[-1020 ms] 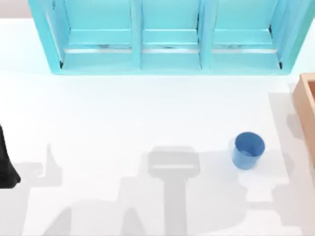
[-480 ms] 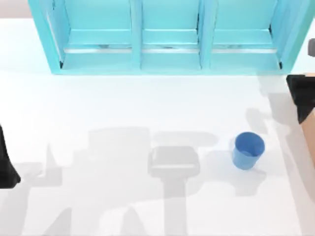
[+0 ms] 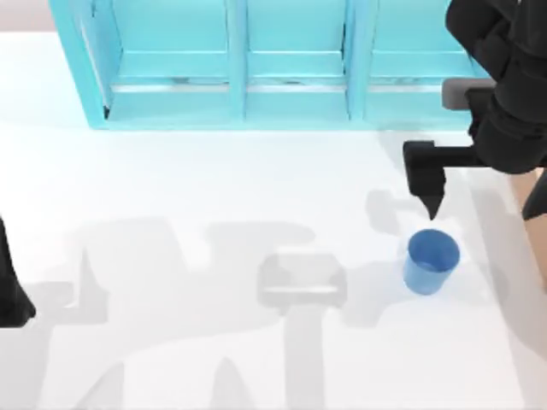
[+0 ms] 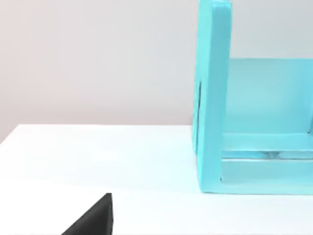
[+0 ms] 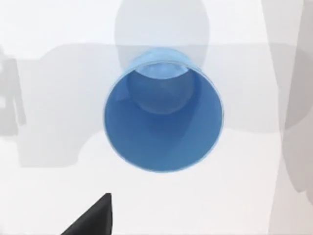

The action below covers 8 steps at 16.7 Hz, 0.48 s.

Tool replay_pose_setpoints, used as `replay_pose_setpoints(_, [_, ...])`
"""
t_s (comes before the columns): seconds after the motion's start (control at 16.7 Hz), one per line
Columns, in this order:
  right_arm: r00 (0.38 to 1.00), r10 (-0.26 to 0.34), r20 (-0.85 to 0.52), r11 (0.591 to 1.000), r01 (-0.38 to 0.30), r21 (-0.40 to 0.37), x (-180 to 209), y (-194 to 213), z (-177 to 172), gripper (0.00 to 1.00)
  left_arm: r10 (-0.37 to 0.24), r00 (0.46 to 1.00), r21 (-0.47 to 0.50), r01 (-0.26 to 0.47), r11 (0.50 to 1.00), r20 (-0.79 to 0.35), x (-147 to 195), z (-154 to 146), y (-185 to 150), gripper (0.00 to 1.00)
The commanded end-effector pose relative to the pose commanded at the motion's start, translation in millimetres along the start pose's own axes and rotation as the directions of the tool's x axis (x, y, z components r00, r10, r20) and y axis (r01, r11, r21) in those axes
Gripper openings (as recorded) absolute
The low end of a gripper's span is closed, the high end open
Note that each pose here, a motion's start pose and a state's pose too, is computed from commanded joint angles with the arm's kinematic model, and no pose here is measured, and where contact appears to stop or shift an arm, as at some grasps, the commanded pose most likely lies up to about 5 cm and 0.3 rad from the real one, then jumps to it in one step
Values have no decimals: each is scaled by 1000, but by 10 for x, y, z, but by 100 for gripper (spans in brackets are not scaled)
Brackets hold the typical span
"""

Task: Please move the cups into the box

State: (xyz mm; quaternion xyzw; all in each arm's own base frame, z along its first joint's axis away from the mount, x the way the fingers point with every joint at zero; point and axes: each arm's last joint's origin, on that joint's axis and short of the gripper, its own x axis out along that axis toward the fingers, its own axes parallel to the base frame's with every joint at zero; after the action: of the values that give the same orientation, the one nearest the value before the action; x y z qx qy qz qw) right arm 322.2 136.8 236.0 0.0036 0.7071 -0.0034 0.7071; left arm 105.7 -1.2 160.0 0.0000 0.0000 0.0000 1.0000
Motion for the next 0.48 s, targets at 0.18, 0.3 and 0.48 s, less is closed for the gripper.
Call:
replay_pose_setpoints(0.18, [1000, 0, 0, 1000, 0, 0, 0, 0, 0, 100, 0, 1000, 0, 0, 1000, 0, 0, 0, 0, 100])
replay_pose_setpoints(0.3, [1000, 1, -2, 1000, -1, 2, 3, -15, -4, 100, 0, 1000, 0, 0, 1000, 0, 0, 0, 0, 100])
replay_pose_setpoints(0.48, [1000, -3, -5, 1000, 3, 0, 208, -1, 16, 100, 0, 1000, 0, 0, 1000, 0, 0, 0, 0, 100])
